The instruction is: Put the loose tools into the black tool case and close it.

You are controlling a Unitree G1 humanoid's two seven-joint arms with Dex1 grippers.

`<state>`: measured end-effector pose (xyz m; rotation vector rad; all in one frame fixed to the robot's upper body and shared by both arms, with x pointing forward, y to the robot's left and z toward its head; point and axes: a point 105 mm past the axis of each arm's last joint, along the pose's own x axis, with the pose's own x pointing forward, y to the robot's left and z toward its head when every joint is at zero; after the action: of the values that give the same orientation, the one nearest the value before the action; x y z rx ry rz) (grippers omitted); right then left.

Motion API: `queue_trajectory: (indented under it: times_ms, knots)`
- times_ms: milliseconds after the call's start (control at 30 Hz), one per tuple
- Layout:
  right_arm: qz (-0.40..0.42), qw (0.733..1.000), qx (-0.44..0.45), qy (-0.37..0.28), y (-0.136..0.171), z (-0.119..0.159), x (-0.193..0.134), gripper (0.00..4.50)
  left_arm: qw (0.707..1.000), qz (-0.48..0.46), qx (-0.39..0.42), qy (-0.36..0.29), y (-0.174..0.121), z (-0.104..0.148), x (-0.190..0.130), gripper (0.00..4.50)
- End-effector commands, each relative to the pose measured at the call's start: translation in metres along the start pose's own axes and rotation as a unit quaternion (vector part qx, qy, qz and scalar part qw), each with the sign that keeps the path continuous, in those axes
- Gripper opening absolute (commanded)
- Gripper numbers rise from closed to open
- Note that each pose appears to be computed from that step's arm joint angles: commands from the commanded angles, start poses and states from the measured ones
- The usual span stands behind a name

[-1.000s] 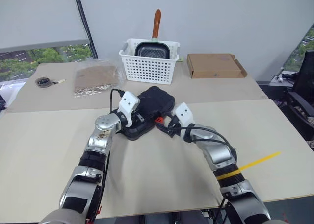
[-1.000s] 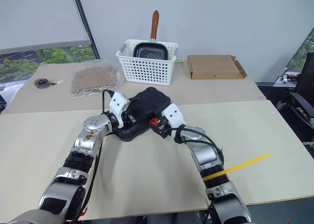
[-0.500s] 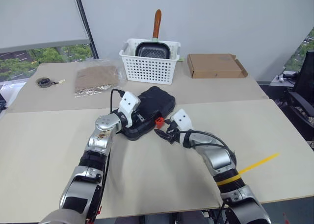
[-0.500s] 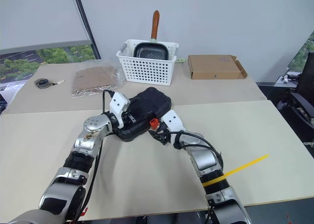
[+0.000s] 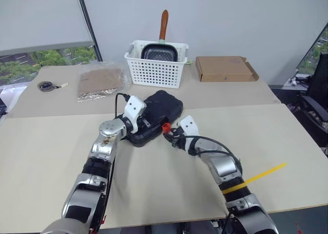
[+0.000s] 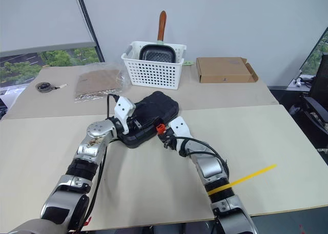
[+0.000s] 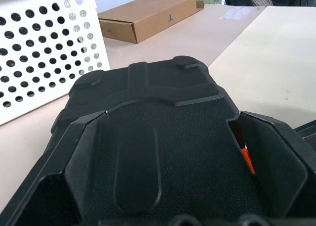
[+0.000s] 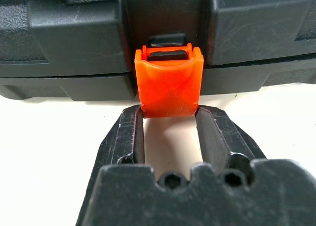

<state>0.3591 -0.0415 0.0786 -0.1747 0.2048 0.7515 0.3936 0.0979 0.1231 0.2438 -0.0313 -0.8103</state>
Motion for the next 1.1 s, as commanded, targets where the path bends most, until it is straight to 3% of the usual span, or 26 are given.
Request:
queue_trajectory:
  times_ms: [33, 467, 600, 700, 800, 933, 1100]
  knots:
    - [-0.002, 0.999, -0.02, -0.039, -0.002, 0.023, -0.003, 1.25, 0.994, -0.007, -0.051, 0.098, -0.013, -0.061, -0.013, 4.5]
    - [-0.008, 0.996, -0.054, -0.068, -0.006, 0.046, -0.013, 1.25, 0.993, -0.007, -0.056, 0.103, -0.014, -0.065, -0.014, 4.5]
    - [-0.002, 0.996, -0.063, -0.064, -0.004, 0.046, -0.008, 0.09, 0.993, -0.006, -0.056, 0.102, -0.014, -0.065, -0.014, 4.5]
    - [0.003, 0.996, -0.064, -0.058, -0.003, 0.043, -0.009, 0.04, 0.993, -0.004, -0.055, 0.102, -0.013, -0.065, -0.014, 4.5]
    - [0.007, 0.997, -0.065, -0.051, -0.003, 0.04, -0.01, 0.71, 0.993, -0.003, -0.054, 0.102, -0.012, -0.065, -0.015, 4.5]
    - [0.01, 0.997, -0.067, -0.04, -0.003, 0.034, -0.013, 2.02, 0.993, -0.002, -0.055, 0.104, -0.012, -0.066, -0.016, 4.5]
    - [0.024, 0.997, -0.07, -0.024, -0.003, 0.027, -0.021, 2.02, 0.993, 0.001, -0.056, 0.104, -0.011, -0.067, -0.016, 4.5]
